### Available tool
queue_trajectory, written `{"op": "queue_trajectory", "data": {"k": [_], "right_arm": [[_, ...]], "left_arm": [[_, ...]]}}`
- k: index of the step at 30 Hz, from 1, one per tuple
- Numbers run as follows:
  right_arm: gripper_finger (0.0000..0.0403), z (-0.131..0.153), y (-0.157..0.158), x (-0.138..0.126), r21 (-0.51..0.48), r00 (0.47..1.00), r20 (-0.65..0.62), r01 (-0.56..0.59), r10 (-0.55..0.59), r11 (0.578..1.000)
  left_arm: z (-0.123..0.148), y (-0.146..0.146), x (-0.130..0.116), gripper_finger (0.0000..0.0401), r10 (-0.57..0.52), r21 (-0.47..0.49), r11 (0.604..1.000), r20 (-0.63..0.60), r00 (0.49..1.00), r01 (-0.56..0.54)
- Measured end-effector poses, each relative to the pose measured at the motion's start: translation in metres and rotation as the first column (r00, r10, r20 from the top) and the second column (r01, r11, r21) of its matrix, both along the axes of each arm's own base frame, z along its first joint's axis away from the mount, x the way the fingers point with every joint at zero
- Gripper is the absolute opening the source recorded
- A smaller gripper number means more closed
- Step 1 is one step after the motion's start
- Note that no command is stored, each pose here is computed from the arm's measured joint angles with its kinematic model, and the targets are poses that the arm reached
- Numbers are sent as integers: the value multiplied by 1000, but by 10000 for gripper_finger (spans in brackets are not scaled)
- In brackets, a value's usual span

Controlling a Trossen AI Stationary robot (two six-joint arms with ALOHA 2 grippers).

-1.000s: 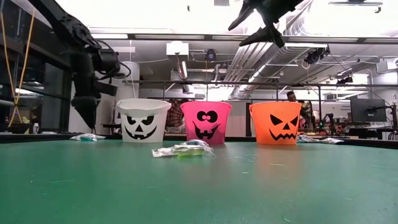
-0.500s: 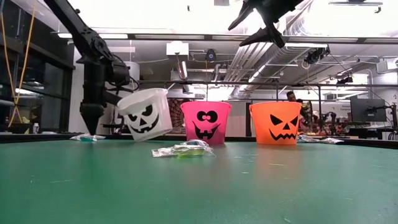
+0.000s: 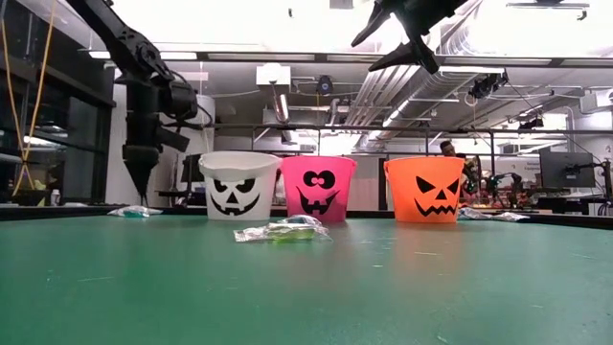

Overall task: Sort candy by brand, put in halloween buckets
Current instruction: Put the blue gummy into the orange bucket

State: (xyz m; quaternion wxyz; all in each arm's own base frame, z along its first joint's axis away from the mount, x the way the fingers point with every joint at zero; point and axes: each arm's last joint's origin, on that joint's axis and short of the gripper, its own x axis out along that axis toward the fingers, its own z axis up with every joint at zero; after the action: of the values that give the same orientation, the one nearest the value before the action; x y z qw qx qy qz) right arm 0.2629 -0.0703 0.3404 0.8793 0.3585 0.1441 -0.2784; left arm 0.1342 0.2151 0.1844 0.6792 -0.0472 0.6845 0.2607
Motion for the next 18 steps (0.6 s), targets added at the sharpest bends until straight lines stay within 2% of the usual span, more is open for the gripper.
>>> {"op": "queue_trajectory", "data": {"k": [7,18], "right_arm": [[243,0,0,0,-1,1000,-1,0,0,1000],[243,0,0,0,0,1000,0,0,0,1000]], "left_arm": [[-6,-4,-3,209,15,-64,998,-20,1000,-16],[-21,-5,9,209,-26,-62,998,-126,992,18]]}}
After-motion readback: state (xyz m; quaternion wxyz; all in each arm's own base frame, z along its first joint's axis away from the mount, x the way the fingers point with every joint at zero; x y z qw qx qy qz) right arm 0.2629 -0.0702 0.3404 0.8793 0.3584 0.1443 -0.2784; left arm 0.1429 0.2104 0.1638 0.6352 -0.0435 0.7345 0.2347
